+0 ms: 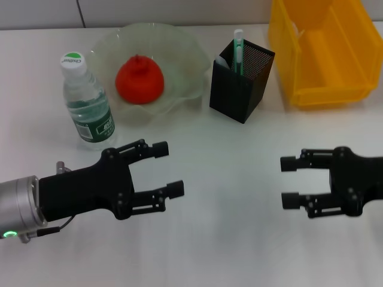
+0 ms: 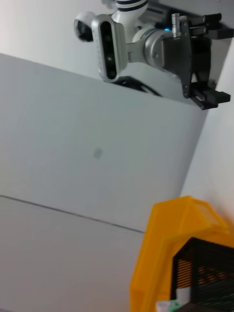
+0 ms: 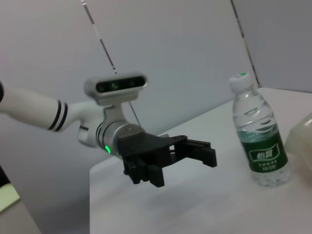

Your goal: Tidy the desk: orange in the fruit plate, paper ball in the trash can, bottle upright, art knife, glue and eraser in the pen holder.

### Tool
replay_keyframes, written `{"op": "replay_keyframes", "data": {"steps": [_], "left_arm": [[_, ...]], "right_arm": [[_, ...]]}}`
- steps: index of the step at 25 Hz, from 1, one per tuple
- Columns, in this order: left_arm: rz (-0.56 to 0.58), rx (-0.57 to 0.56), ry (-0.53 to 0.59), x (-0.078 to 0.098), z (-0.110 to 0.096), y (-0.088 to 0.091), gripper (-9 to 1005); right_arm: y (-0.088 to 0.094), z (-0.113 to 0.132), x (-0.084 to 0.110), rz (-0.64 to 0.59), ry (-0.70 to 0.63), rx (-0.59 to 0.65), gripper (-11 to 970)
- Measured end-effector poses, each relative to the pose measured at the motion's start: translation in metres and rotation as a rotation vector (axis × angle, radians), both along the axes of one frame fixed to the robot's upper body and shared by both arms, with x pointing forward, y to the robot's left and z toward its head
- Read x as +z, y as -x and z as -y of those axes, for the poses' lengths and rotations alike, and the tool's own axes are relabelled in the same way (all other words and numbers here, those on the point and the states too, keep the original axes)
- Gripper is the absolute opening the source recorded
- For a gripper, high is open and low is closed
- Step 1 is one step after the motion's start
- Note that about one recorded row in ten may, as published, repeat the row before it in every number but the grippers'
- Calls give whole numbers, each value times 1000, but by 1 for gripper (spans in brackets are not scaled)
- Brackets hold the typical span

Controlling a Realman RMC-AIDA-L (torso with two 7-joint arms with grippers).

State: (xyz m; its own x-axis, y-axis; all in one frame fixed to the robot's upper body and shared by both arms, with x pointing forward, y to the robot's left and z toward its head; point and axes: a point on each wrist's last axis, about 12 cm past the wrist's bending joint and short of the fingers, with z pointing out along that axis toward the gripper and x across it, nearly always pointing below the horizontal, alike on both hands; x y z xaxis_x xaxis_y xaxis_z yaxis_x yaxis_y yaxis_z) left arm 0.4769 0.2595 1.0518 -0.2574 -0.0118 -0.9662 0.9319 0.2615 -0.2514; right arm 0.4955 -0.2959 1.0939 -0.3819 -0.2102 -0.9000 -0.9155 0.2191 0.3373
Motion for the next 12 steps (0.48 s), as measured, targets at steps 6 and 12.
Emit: {"op": "replay_keyframes", "data": {"steps": [6,12], "left_arm": [[-18,-33,-35,1,2,-5,838],[-19,-40,-39,1,2,-6,837]], "right_arm": [[10,-1,-11,36,-14,-9,774],[12,-3,-14,33,-25,-21,773]]}}
